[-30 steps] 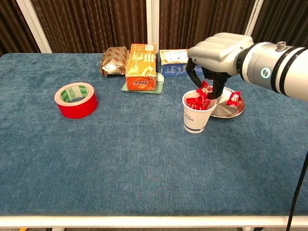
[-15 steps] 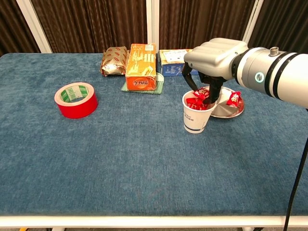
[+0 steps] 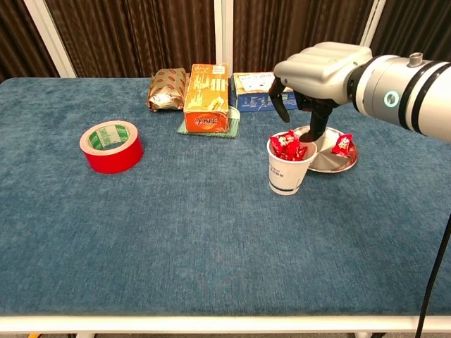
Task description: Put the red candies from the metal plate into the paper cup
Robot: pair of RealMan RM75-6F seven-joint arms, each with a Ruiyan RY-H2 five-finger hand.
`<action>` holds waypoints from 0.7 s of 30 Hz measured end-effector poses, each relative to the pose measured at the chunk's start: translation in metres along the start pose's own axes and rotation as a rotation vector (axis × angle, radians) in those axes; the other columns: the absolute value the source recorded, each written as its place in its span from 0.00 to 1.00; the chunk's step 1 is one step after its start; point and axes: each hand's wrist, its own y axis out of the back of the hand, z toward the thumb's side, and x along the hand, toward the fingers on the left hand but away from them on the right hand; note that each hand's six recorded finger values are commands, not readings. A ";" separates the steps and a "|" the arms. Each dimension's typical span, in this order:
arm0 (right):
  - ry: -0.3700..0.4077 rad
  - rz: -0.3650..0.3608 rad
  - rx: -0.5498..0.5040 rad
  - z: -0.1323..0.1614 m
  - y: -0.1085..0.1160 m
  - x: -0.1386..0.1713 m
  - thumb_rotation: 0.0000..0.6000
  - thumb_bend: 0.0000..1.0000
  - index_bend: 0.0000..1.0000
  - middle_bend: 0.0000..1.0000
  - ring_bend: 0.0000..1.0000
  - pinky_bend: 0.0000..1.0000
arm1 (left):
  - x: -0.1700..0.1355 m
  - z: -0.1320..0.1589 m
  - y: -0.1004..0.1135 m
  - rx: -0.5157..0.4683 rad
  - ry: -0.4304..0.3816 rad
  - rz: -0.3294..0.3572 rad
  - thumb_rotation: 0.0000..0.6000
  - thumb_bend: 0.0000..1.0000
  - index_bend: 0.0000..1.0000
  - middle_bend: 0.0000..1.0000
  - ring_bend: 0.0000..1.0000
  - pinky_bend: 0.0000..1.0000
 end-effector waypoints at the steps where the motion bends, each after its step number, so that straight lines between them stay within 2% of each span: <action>1: -0.001 -0.004 -0.004 -0.001 0.002 0.000 1.00 0.12 0.51 1.00 1.00 1.00 | 0.000 0.000 0.000 0.000 -0.001 0.000 1.00 0.12 0.13 0.10 0.03 0.10; 8: -0.049 -0.092 -0.026 -0.024 0.025 0.010 1.00 0.11 0.51 0.99 0.97 1.00 | 0.001 0.003 0.000 0.006 -0.008 -0.004 1.00 0.12 0.13 0.10 0.03 0.10; 10: -0.079 -0.138 -0.038 -0.037 0.033 0.016 1.00 0.12 0.51 0.94 0.90 0.98 | 0.002 0.003 0.000 0.006 -0.010 -0.008 1.00 0.12 0.13 0.10 0.03 0.10; 12: -0.120 -0.195 -0.056 -0.058 0.042 0.025 1.00 0.12 0.49 0.83 0.80 0.92 | 0.003 0.005 -0.001 0.006 -0.013 -0.011 1.00 0.12 0.13 0.10 0.03 0.10; 13: -0.147 -0.225 -0.062 -0.073 0.046 0.032 1.00 0.12 0.47 0.75 0.72 0.87 | 0.003 0.006 -0.001 0.007 -0.016 -0.013 1.00 0.12 0.13 0.10 0.03 0.10; 15: -0.192 -0.264 -0.060 -0.099 0.051 0.046 1.00 0.14 0.38 0.58 0.54 0.66 | 0.003 0.007 -0.003 0.009 -0.019 -0.020 1.00 0.12 0.13 0.10 0.03 0.10; 17: -0.250 -0.283 -0.045 -0.131 0.049 0.067 1.00 0.17 0.22 0.33 0.28 0.30 | 0.004 0.008 -0.004 0.004 -0.017 -0.029 1.00 0.12 0.13 0.10 0.03 0.10; 19: -0.309 -0.261 -0.014 -0.163 0.039 0.093 1.00 0.20 0.09 0.15 0.09 0.09 | 0.004 0.008 -0.007 -0.002 -0.013 -0.040 1.00 0.12 0.13 0.10 0.03 0.10; 21: -0.362 -0.214 0.017 -0.187 0.024 0.118 1.00 0.21 0.03 0.06 0.01 0.01 | 0.004 0.009 -0.009 -0.002 -0.013 -0.051 1.00 0.12 0.13 0.10 0.03 0.10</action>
